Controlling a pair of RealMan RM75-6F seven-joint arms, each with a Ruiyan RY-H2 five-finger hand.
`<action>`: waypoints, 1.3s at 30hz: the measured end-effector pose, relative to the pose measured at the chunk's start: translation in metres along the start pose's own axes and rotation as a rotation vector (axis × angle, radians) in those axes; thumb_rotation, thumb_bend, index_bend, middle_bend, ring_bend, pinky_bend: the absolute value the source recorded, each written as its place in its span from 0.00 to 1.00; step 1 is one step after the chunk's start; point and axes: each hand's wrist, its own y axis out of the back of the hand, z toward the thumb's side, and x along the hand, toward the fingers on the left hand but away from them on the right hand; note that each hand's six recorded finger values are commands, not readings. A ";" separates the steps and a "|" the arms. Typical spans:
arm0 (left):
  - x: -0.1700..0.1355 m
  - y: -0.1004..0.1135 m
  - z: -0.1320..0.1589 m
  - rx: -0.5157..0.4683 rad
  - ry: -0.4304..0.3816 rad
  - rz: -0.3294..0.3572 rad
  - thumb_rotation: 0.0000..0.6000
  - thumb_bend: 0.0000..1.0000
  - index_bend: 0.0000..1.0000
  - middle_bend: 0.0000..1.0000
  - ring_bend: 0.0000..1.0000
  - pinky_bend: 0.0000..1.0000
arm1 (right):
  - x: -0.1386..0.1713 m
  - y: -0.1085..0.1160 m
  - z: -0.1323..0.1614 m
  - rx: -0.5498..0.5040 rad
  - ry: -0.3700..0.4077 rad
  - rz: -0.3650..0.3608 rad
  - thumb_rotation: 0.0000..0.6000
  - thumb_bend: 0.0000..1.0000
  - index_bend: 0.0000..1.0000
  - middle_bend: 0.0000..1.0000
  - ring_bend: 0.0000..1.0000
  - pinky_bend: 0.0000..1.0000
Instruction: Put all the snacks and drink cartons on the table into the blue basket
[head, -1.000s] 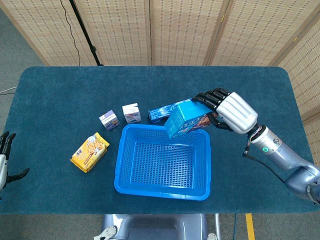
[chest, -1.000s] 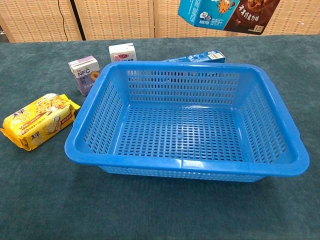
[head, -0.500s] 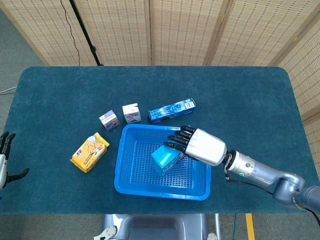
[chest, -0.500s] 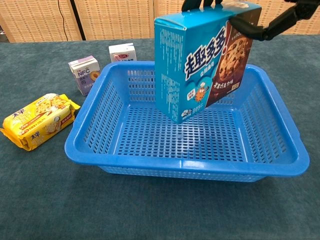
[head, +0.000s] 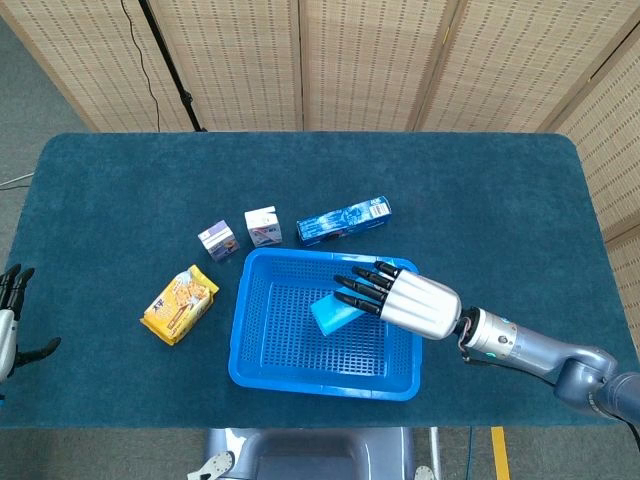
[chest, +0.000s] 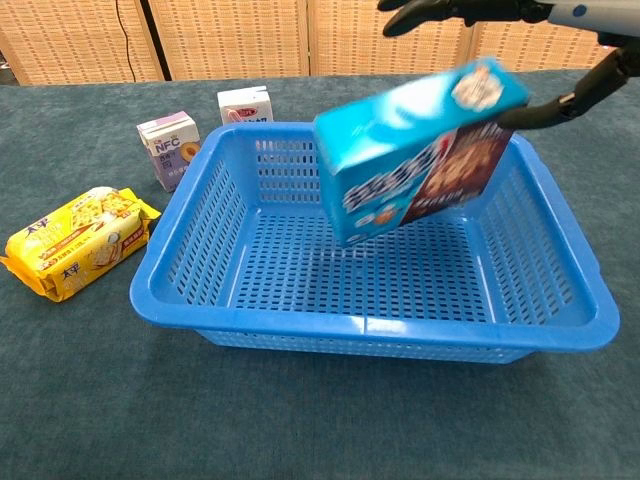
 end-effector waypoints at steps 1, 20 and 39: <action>0.000 0.000 0.000 -0.001 0.000 0.000 1.00 0.13 0.00 0.00 0.00 0.00 | 0.003 0.000 0.000 -0.001 -0.005 0.002 1.00 0.00 0.03 0.00 0.00 0.23; 0.010 0.011 0.014 -0.035 -0.081 0.006 1.00 0.13 0.00 0.00 0.00 0.00 | 0.070 0.046 -0.045 -0.039 -0.299 -0.087 1.00 0.00 0.00 0.00 0.00 0.15; 0.031 -0.019 0.062 -0.135 -0.256 -0.304 1.00 0.07 0.00 0.00 0.00 0.00 | 0.200 0.009 -0.059 -0.109 -0.711 -0.003 1.00 0.00 0.00 0.00 0.00 0.05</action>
